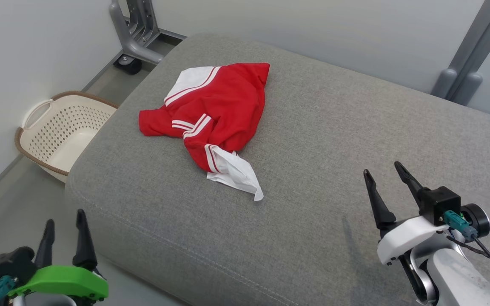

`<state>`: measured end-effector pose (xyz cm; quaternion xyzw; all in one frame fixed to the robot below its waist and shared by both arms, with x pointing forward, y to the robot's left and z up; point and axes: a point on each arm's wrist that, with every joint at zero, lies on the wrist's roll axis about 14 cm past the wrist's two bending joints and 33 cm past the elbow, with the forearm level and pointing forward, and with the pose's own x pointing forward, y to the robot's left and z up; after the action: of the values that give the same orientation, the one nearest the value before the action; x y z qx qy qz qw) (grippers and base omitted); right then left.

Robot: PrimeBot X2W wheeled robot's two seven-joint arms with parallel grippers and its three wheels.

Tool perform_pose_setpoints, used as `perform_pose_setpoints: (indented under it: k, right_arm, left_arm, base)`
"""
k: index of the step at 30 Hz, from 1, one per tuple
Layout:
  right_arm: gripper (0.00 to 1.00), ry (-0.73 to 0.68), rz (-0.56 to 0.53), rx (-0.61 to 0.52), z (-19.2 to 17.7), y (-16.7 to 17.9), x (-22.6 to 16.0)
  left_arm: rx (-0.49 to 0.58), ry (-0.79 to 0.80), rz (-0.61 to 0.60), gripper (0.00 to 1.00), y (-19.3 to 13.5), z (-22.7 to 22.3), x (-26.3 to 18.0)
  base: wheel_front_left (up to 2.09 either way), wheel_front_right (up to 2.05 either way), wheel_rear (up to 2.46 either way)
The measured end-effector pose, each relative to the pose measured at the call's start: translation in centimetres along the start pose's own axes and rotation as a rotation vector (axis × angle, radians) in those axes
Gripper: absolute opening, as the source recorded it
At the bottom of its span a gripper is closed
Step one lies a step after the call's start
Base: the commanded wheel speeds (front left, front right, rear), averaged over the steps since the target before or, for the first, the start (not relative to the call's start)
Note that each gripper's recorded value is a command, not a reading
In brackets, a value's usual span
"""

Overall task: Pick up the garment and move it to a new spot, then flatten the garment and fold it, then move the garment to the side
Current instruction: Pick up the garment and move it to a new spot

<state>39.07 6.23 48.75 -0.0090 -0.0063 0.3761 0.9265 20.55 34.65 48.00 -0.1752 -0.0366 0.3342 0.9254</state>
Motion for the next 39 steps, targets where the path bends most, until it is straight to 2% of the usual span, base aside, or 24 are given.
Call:
perform_pose_setpoints:
  k: [7, 11, 18, 23, 30, 38, 39]
  right_arm:
    - [1.0, 0.03, -0.01, 0.009, -1.6, -0.8, 0.1]
    - [1.0, 0.054, -0.013, 0.019, -2.8, -1.3, -0.1]
    - [1.0, 0.058, -0.024, 0.027, -3.7, -3.1, 0.6]
    - [1.0, 0.055, -0.06, 0.029, -4.2, -5.2, 0.8]
    - [1.0, 0.096, -0.121, 0.045, -5.9, -7.3, -0.4]
    - [1.0, 0.133, -0.197, 0.062, -7.2, -9.4, -2.0]
    - [1.0, 0.139, -0.206, 0.064, -7.4, -9.6, -2.2]
  left_arm:
    - [-0.13, 0.167, -0.059, 1.0, -3.6, -2.4, 2.6]
    - [-0.19, 0.287, -0.126, 1.0, -7.5, -4.1, 4.6]
    - [-0.197, 0.39, -0.179, 1.0, -11.9, -5.1, 8.7]
    - [-0.224, 0.512, -0.176, 1.0, -14.1, -8.1, 10.2]
    - [-0.235, 0.658, -0.156, 1.0, -15.8, -12.5, 10.5]
    - [-0.184, 0.802, -0.157, 1.0, -17.5, -17.3, 9.8]
    - [-0.171, 0.817, -0.157, 0.78, -17.6, -17.8, 9.6]
  base:
    - [0.0, 0.0, 0.0]
    - [0.0, 0.0, 0.0]
    - [0.0, 0.0, 0.0]
    - [0.0, 0.0, 0.0]
    - [0.0, 0.0, 0.0]
    - [0.0, 0.0, 0.0]
    - [0.0, 0.0, 0.0]
